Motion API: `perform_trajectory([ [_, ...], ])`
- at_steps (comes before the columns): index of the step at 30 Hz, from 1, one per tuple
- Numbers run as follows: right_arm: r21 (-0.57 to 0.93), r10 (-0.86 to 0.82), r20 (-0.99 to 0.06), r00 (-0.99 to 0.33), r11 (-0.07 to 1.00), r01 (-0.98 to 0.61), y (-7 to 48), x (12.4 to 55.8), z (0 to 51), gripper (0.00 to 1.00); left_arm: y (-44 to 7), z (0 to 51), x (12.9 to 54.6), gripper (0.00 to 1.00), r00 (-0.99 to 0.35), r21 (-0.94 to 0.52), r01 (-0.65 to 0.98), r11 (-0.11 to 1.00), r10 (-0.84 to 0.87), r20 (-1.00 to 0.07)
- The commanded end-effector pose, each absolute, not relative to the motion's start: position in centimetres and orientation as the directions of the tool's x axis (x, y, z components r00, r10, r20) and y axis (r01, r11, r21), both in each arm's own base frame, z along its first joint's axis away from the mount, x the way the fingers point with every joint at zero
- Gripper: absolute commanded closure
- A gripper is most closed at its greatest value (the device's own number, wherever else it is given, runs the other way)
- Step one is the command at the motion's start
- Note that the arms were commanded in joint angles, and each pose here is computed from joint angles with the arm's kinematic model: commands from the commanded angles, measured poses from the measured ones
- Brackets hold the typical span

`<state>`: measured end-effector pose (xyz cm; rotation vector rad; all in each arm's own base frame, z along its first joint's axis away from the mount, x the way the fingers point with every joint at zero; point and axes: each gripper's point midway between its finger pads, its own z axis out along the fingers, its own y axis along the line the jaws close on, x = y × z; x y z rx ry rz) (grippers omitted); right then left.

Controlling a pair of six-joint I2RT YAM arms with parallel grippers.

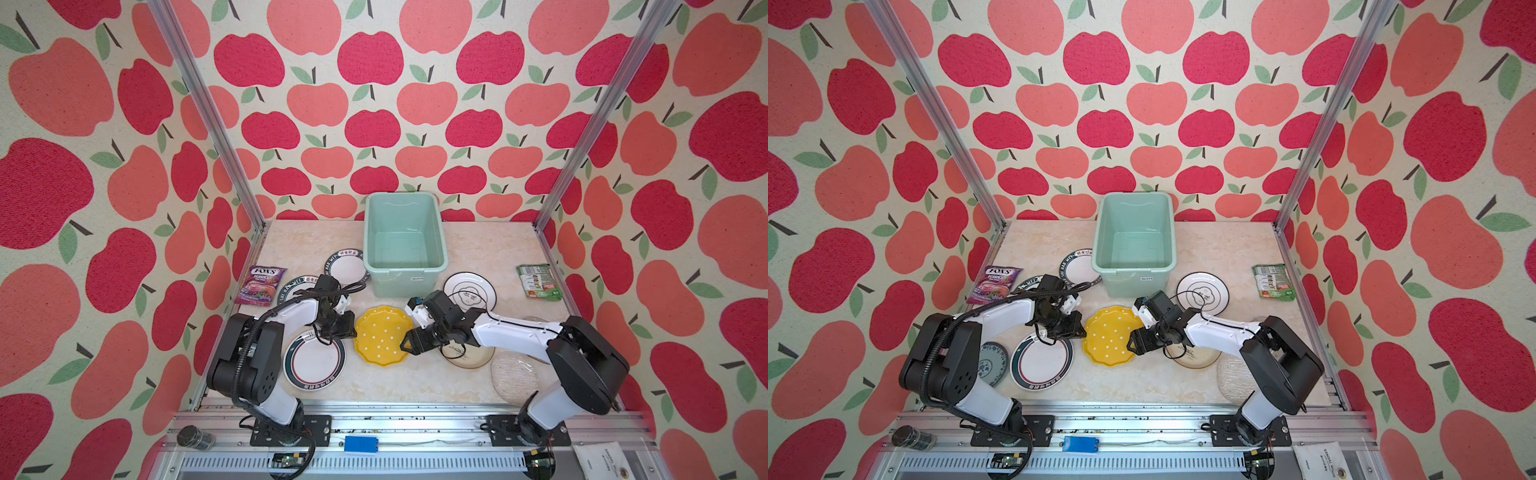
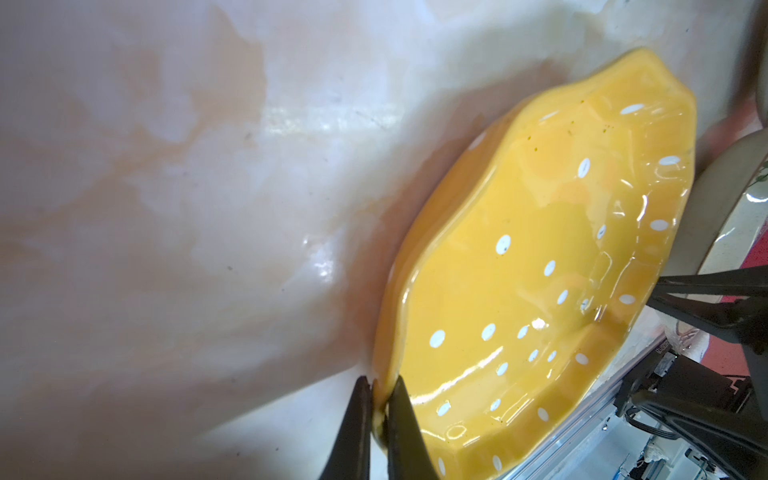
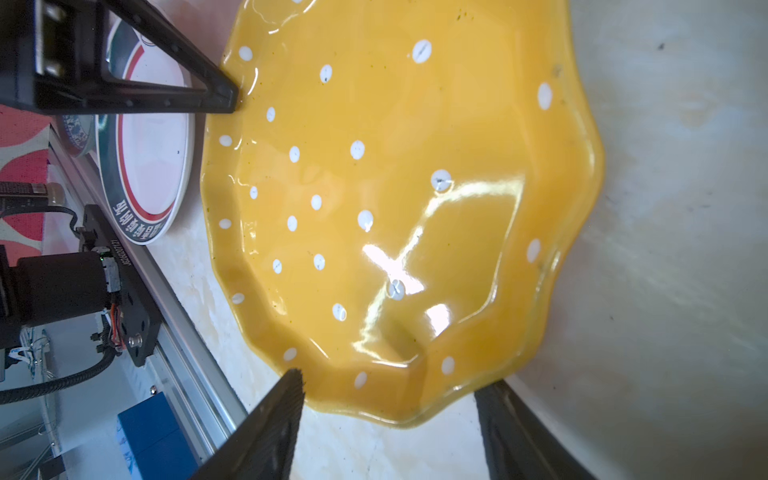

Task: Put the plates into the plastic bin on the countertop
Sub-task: 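Close the right gripper on the plate rim while the left gripper braces it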

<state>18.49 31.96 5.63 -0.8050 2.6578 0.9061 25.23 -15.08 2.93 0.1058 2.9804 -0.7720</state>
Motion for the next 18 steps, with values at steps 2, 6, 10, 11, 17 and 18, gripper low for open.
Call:
perform_trajectory([
  [2, 0.528, -0.384, -0.487, -0.785, 0.587, -0.614, 34.08, 19.40, 9.19, 0.32, -15.71, 2.98, 23.45, 1.00, -0.996, -0.522, 0.091, 0.848, 0.079, -0.045],
  [6, 0.541, -0.387, -0.461, -0.799, 0.591, -0.599, 34.24, 19.26, 8.77, 0.32, -15.84, 2.87, 23.22, 1.00, -0.996, -0.530, 0.084, 0.844, 0.074, -0.040],
  [10, 0.552, -0.390, -0.456, -0.800, 0.581, -0.598, 34.62, 19.25, 8.80, 0.32, -15.94, 2.79, 23.17, 1.00, -0.997, -0.536, 0.074, 0.841, 0.063, -0.039],
  [11, 0.555, -0.388, -0.458, -0.800, 0.578, -0.598, 34.69, 19.25, 8.88, 0.32, -15.99, 2.78, 23.19, 1.00, -0.997, -0.539, 0.071, 0.839, 0.060, -0.038],
  [17, 0.580, -0.367, -0.455, -0.812, 0.570, -0.583, 34.95, 19.38, 8.75, 0.31, -16.54, 2.51, 22.84, 1.00, -0.998, -0.563, 0.065, 0.824, 0.068, -0.016],
  [18, 0.583, -0.363, -0.455, -0.813, 0.568, -0.581, 34.98, 19.44, 8.73, 0.31, -16.59, 2.45, 22.74, 1.00, -0.997, -0.566, 0.064, 0.822, 0.071, -0.010],
])
